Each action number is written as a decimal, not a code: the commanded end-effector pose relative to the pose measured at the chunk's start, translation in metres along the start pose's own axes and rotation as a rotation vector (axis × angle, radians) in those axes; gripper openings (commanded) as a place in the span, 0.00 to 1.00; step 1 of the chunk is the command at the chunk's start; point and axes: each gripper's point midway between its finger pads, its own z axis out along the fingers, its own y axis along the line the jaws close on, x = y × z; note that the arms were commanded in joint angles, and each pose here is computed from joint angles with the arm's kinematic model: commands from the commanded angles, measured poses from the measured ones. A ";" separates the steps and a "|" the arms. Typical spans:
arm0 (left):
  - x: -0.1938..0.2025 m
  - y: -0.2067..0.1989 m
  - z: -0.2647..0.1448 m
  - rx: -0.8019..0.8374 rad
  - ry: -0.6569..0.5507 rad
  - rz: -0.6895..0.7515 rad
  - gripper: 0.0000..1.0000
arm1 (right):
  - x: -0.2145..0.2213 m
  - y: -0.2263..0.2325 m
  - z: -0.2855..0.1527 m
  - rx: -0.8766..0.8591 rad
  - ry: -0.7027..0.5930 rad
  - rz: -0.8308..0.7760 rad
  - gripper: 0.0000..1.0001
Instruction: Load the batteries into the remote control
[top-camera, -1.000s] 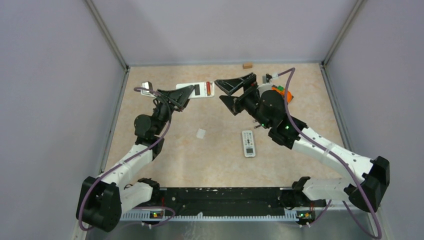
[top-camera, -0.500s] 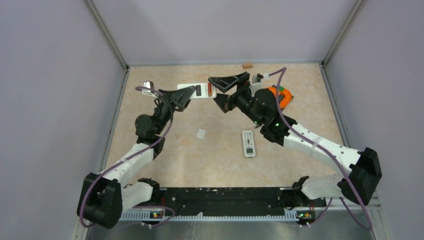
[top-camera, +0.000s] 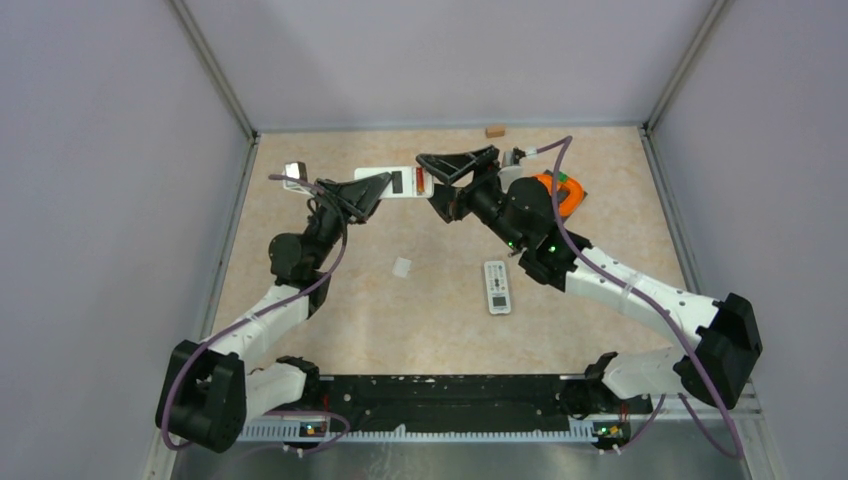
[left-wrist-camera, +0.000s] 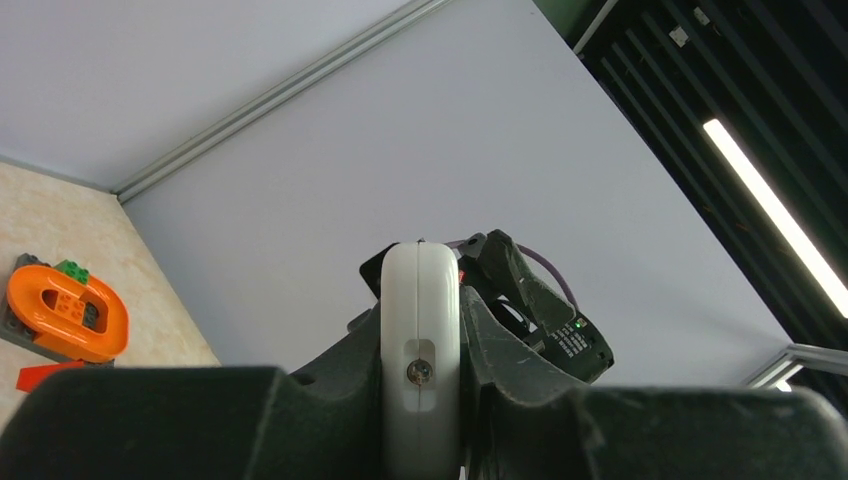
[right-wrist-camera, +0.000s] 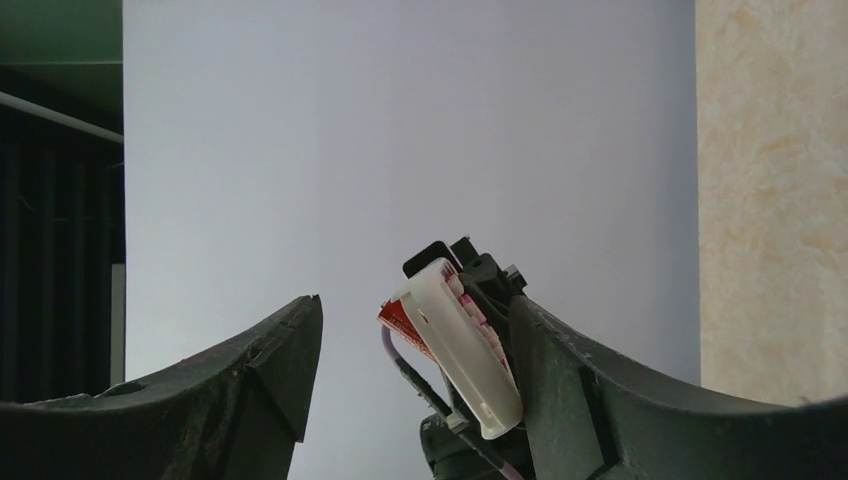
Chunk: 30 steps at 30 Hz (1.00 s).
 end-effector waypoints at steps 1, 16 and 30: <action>0.005 -0.016 -0.002 0.085 0.031 0.063 0.00 | 0.001 0.026 -0.002 -0.080 0.006 0.031 0.68; 0.005 -0.024 -0.003 0.154 0.023 0.088 0.00 | 0.001 0.024 0.000 -0.077 0.007 0.038 0.53; 0.000 -0.019 0.002 0.087 0.008 0.057 0.00 | -0.002 0.014 -0.002 -0.055 -0.009 0.033 0.38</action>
